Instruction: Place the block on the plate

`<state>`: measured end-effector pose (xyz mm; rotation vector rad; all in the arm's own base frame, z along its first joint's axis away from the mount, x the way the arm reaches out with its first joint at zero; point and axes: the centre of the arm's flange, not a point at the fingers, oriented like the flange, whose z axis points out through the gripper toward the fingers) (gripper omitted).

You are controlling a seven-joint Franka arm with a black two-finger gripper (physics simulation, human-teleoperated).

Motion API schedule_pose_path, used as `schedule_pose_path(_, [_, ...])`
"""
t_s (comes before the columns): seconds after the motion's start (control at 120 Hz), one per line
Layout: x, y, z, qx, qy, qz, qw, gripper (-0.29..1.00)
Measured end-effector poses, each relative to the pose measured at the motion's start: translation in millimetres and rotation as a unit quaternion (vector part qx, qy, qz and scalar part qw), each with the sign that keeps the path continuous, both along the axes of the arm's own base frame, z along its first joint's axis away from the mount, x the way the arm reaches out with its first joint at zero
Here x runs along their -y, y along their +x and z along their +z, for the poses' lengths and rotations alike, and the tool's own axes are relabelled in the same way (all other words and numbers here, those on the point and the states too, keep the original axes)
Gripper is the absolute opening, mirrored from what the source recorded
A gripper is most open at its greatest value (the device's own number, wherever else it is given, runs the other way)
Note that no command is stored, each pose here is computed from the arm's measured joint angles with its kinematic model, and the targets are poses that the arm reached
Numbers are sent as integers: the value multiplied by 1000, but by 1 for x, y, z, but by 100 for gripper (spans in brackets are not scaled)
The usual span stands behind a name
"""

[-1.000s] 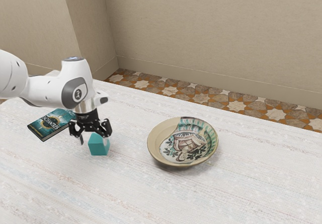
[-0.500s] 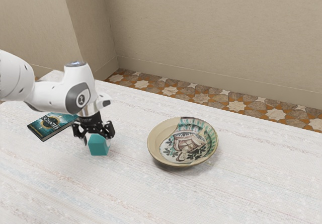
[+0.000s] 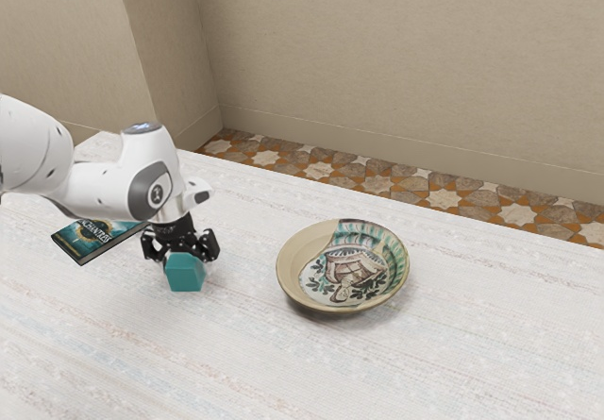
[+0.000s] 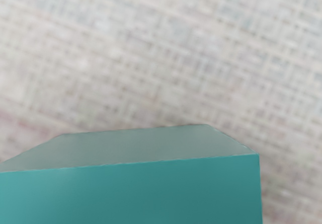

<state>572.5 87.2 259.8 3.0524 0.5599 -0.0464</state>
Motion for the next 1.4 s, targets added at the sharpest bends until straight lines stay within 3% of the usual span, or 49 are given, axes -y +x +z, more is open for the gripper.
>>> schedule_pose_path(0.583, [-6, -1, -8, -2, -10, -4, 1000, 69])
schedule_pose_path(1.033, [-7, -2, -8, -3, -12, -9, 1000, 53])
schedule_pose_path(1.4, [-7, -2, -8, -3, -12, -12, 1000, 48])
